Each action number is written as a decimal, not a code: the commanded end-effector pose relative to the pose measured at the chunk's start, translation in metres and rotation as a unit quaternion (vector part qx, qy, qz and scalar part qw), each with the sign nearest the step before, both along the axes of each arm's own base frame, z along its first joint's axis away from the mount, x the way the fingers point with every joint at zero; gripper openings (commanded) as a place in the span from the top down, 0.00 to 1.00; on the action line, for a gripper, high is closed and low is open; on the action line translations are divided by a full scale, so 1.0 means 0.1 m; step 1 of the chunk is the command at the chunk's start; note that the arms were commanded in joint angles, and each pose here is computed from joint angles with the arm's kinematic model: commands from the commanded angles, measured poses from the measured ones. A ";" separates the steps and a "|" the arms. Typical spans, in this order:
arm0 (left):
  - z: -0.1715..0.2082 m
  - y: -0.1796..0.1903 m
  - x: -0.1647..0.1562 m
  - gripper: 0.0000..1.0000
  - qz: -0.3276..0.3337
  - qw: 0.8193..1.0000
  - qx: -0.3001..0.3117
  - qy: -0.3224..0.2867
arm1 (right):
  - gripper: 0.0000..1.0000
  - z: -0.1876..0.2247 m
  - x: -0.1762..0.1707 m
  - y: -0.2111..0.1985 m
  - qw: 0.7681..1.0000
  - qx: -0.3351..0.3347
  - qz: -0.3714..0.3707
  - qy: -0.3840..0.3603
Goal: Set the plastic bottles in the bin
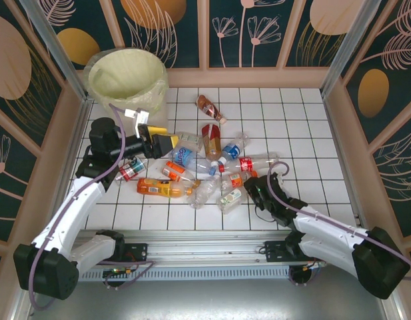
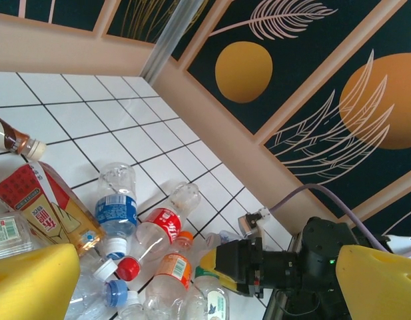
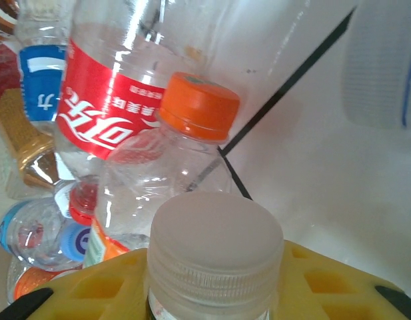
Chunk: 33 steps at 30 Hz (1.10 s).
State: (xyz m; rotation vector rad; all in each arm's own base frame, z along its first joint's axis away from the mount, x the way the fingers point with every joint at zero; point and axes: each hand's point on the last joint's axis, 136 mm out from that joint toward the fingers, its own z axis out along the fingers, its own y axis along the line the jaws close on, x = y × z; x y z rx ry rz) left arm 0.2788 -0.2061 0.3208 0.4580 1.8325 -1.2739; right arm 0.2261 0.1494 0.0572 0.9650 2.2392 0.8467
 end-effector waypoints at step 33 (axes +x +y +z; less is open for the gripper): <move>-0.54 -1.41 -0.62 0.02 -0.212 0.974 0.071 0.034 | 0.63 2.28 0.42 0.74 0.891 -0.087 0.326 -0.304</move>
